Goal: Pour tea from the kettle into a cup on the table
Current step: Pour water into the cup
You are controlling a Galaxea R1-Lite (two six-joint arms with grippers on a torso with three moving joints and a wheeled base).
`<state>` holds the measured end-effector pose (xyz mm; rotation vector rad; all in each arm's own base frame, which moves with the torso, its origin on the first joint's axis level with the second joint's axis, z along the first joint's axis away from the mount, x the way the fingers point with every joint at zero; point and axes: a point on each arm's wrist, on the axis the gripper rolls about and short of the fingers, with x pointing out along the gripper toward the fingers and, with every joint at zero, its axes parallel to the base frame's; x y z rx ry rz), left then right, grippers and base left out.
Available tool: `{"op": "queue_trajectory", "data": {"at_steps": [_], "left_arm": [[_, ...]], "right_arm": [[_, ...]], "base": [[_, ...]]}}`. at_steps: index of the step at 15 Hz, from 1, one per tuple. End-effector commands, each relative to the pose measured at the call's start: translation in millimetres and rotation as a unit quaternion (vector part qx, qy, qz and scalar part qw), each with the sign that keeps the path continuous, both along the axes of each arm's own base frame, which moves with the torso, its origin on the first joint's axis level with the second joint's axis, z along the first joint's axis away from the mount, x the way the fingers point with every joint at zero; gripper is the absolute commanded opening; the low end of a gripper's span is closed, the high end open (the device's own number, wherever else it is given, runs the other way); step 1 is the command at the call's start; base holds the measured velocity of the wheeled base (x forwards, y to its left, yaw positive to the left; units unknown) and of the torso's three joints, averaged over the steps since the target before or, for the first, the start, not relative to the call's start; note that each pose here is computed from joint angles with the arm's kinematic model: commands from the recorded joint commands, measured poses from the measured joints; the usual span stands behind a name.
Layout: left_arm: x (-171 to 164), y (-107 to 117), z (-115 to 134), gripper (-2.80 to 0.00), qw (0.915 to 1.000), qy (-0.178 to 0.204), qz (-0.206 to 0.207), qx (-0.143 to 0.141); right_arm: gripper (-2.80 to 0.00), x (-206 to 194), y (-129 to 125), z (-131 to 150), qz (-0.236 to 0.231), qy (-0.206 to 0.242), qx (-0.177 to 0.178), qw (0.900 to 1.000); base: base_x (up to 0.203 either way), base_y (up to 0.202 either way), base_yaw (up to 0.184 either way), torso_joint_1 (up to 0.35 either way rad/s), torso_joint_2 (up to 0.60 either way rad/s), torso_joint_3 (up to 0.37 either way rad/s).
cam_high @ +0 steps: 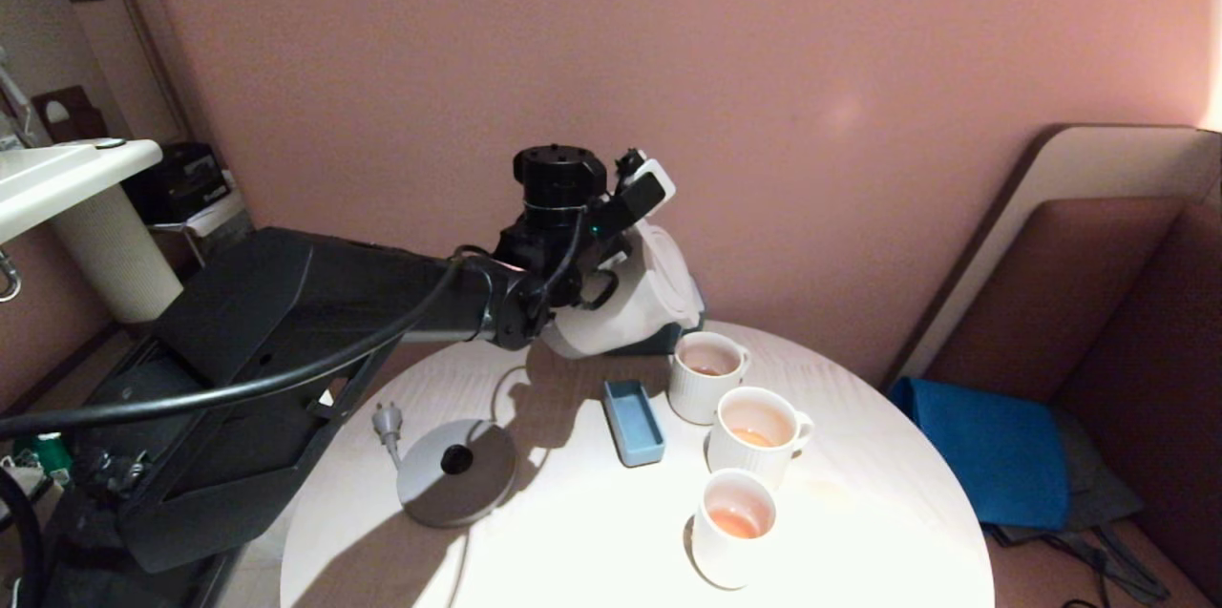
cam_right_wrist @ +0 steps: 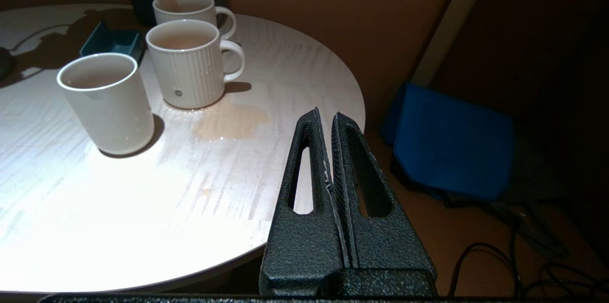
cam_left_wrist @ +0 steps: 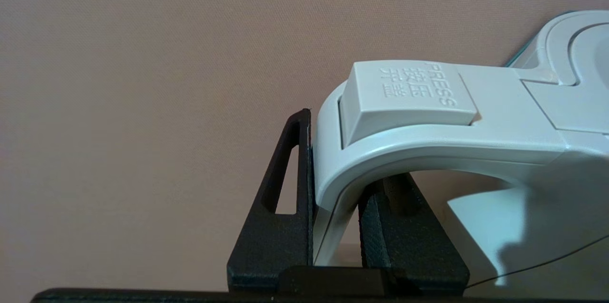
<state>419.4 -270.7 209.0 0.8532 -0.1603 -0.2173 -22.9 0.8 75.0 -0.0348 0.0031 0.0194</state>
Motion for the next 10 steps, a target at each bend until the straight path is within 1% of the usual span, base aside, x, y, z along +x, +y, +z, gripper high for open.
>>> {"op": "queue_trajectory", "data": {"at_steps": [1,3,7,10], "left_arm": [[-1.1,0.0,3.5,-2.80,1.0000,-0.007,0.001,0.006],[-1.0,0.0,5.0,-2.80,0.9999,-0.010,0.001,0.010],[-3.5,-2.0,8.6,-2.80,0.9999,-0.014,-0.002,0.007],[-3.2,-3.1,12.6,-2.80,0.9996,-0.024,-0.001,0.015]], "right_arm": [[-2.80,0.1,0.0,0.0,0.000,0.001,0.000,1.000],[-2.80,0.1,0.0,0.0,0.001,0.001,0.000,1.000],[-2.80,0.1,0.0,0.0,0.001,0.001,0.000,1.000],[-2.80,0.1,0.0,0.0,0.000,0.001,0.000,1.000]], "base": [[0.000,0.000,0.000,0.000,0.00,0.000],[0.000,0.000,0.000,0.000,0.00,0.000],[0.000,0.000,0.000,0.000,0.00,0.000],[0.000,0.000,0.000,0.000,0.00,0.000]]}}
